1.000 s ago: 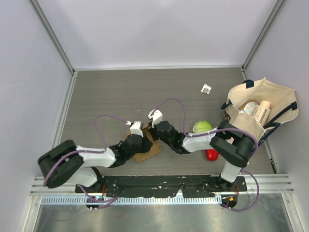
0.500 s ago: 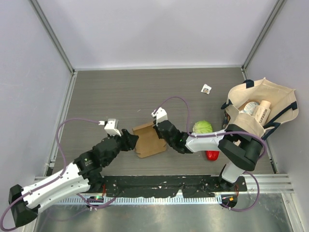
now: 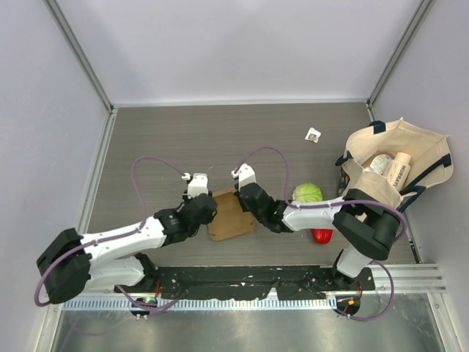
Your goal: Fold the paper box
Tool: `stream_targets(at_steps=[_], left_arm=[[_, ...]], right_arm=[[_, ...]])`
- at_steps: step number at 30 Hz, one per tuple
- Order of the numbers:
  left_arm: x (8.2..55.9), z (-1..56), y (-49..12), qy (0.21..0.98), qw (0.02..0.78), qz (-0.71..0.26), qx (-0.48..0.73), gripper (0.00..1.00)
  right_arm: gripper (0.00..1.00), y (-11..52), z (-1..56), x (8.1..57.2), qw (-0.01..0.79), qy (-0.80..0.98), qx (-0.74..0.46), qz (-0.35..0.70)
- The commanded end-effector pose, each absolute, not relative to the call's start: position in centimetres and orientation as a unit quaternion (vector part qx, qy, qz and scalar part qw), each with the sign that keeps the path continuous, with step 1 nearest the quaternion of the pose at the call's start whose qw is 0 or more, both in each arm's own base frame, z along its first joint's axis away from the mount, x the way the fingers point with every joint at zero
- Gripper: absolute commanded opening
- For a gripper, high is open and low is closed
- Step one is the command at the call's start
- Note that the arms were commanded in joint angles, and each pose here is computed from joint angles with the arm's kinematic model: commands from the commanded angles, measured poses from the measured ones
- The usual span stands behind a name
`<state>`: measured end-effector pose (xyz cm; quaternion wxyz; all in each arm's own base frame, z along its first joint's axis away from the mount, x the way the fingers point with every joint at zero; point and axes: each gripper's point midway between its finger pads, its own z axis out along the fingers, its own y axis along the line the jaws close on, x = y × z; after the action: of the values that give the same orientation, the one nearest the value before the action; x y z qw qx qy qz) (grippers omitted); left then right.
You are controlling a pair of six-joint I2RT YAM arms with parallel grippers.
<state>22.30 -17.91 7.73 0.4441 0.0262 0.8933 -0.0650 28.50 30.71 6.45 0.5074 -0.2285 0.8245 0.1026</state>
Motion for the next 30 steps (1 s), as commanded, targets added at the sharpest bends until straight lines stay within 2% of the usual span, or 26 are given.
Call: stream_targets(at_steps=[1,4,7,11,16,23,30], left_arm=[[25.0,9.6,-18.8,0.874,0.485,-0.039,0.014,0.42],[25.7,9.1,-18.7,0.872,0.490,-0.014,0.011,0.38],[26.3,8.8,-18.5,0.867,0.498,0.006,0.002,0.26],[26.7,8.5,-19.0,0.865,0.501,0.001,-0.009,0.15],[26.8,8.3,-19.8,0.859,0.510,-0.036,-0.026,0.11],[26.9,8.3,-21.1,0.851,0.519,-0.077,-0.023,0.00],[26.5,8.5,-22.2,0.841,0.522,-0.136,-0.040,0.00]], right_arm=[[0.00,31.4,8.6,29.0,0.525,0.817,-0.200,0.128],[0.00,31.4,8.3,29.2,0.525,0.821,-0.191,0.120],[0.00,31.2,7.9,29.4,0.526,0.825,-0.174,0.109],[0.00,29.7,8.3,29.5,0.558,0.823,-0.103,0.024],[0.00,30.6,7.6,28.9,0.581,0.811,-0.068,0.004],[0.00,31.3,7.2,29.2,0.580,0.813,-0.043,0.026],[0.00,30.9,7.0,29.6,0.588,0.808,0.010,0.030]])
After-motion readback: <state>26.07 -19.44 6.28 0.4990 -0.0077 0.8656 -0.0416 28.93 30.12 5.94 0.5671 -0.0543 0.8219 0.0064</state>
